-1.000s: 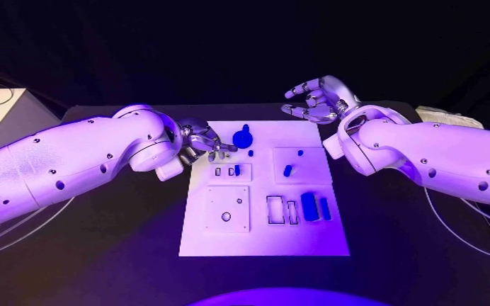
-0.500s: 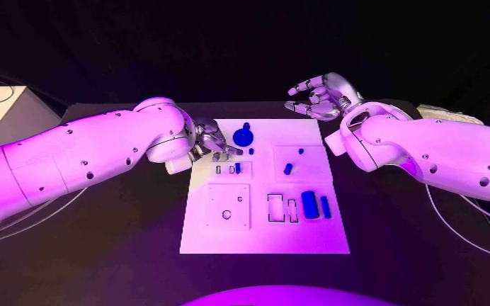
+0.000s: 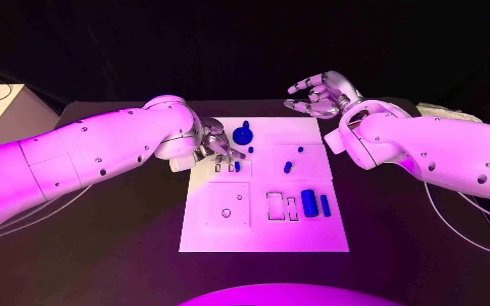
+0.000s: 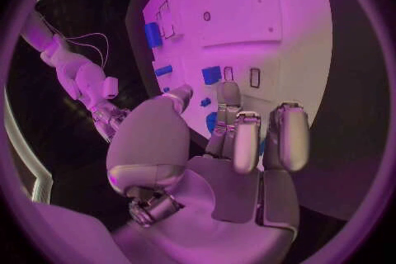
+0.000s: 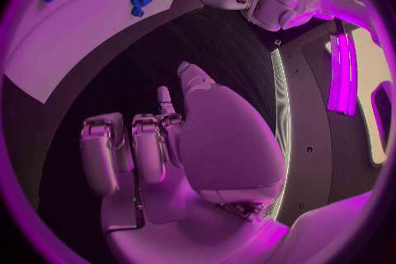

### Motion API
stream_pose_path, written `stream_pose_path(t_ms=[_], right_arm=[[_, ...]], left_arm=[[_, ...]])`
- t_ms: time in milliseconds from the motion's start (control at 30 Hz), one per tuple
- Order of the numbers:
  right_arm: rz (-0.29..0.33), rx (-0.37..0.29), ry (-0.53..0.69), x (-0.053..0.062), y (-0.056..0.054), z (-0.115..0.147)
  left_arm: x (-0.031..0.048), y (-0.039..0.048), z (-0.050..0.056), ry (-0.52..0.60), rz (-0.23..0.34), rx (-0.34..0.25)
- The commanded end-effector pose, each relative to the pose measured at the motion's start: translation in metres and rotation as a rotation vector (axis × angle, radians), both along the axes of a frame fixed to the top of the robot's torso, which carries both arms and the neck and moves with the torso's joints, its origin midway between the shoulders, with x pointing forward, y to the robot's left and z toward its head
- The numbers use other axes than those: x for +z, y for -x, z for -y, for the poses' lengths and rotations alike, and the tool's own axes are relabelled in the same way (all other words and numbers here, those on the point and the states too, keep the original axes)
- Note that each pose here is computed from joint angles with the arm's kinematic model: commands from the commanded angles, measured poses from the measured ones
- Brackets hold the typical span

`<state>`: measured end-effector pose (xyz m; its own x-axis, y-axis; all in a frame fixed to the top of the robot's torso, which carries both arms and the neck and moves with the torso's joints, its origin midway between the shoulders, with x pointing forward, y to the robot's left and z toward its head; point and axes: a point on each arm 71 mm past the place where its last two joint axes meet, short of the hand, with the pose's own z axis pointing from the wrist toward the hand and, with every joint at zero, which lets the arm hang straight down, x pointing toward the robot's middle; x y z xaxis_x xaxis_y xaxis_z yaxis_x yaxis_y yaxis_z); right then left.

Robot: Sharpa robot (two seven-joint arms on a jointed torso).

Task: Assemble the parts on the task board

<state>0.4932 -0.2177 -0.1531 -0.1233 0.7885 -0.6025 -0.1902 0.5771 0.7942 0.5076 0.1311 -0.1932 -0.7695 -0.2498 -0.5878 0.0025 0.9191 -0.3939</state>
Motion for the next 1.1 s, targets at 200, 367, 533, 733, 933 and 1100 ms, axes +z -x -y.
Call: stream_pose_path(t_ms=[200, 367, 533, 733, 933, 1100], right_arm=[[-0.008, 0.008, 0.009, -0.001, 0.0, -0.001], [-0.009, 0.008, 0.01, -0.001, 0.0, -0.001], [-0.013, 0.01, 0.012, -0.001, -0.001, -0.001], [-0.018, 0.014, 0.015, -0.002, -0.001, -0.002], [-0.022, 0.016, 0.017, -0.003, -0.002, -0.003], [-0.024, 0.018, 0.017, -0.003, -0.002, -0.004]], left_arm=[[-0.0026, -0.001, 0.005, -0.033, -0.021, -0.034], [-0.0044, -0.0014, 0.007, -0.039, -0.026, -0.038], [-0.0059, -0.0012, 0.01, -0.04, -0.03, -0.044], [-0.0072, -0.0009, 0.011, -0.036, -0.043, -0.046], [-0.0084, 0.0, 0.013, -0.036, -0.057, -0.056], [-0.0093, 0.0007, 0.014, -0.038, -0.065, -0.063]])
